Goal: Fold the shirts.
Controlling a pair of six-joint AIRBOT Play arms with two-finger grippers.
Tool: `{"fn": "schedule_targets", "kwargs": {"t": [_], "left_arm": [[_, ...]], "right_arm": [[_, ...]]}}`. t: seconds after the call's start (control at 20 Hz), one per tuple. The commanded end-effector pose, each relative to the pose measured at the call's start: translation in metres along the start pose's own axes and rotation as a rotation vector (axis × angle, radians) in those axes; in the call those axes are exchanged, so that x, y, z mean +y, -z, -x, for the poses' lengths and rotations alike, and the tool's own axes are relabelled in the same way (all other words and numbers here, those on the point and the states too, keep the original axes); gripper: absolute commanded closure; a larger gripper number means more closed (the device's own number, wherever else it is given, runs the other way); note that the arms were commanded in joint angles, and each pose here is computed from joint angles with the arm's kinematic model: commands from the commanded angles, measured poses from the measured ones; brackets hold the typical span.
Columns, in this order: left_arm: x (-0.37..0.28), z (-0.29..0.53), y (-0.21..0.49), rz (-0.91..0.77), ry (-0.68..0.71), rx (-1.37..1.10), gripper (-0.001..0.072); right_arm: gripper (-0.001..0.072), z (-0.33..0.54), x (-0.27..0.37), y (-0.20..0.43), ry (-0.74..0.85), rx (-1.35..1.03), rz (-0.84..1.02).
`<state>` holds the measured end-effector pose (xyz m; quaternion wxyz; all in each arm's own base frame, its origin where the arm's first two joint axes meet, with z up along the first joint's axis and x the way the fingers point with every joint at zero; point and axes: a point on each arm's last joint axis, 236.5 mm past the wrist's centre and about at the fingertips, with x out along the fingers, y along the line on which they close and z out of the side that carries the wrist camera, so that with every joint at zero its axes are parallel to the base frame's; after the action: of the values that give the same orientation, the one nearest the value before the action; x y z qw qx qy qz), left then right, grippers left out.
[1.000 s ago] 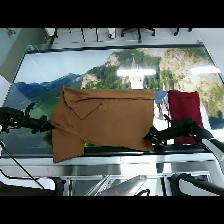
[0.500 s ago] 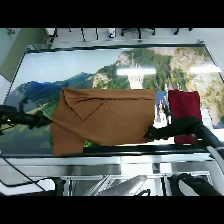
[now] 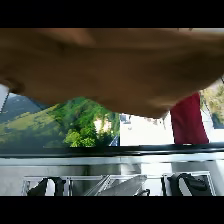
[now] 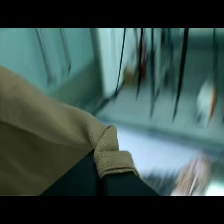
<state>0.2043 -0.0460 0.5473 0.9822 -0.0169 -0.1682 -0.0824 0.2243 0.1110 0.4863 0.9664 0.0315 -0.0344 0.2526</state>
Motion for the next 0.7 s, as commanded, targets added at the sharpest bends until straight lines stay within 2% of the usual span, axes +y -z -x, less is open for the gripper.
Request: {"fn": "schedule_targets", "kwargs": {"t": [0.0,0.15,0.3,0.45,0.55,0.65], "left_arm": [[-0.051,0.097,-0.118,-0.178,-0.121,-0.363,0.0692],[-0.03,0.064,-0.085,-0.14,-0.108,-0.17,0.0691],[-0.003,-0.003,0.006,-0.015,0.005,0.179,0.0691],[0.008,-0.069,0.129,0.203,0.163,0.491,0.0691],[-0.002,-0.104,0.235,0.272,0.26,0.716,0.0691],[-0.009,-0.125,0.351,0.293,0.276,0.933,0.0691]], "right_arm": [[0.0693,0.058,0.04,-0.097,0.072,-0.255,0.259],[0.0693,0.033,0.019,-0.076,0.067,-0.158,0.223],[0.0693,-0.026,-0.016,-0.009,-0.024,0.072,0.057],[0.0694,-0.087,-0.051,0.083,-0.094,0.282,-0.135],[0.0693,-0.123,-0.072,0.157,-0.093,0.417,-0.247],[0.0693,-0.153,-0.092,0.254,-0.073,0.577,-0.379]]}}
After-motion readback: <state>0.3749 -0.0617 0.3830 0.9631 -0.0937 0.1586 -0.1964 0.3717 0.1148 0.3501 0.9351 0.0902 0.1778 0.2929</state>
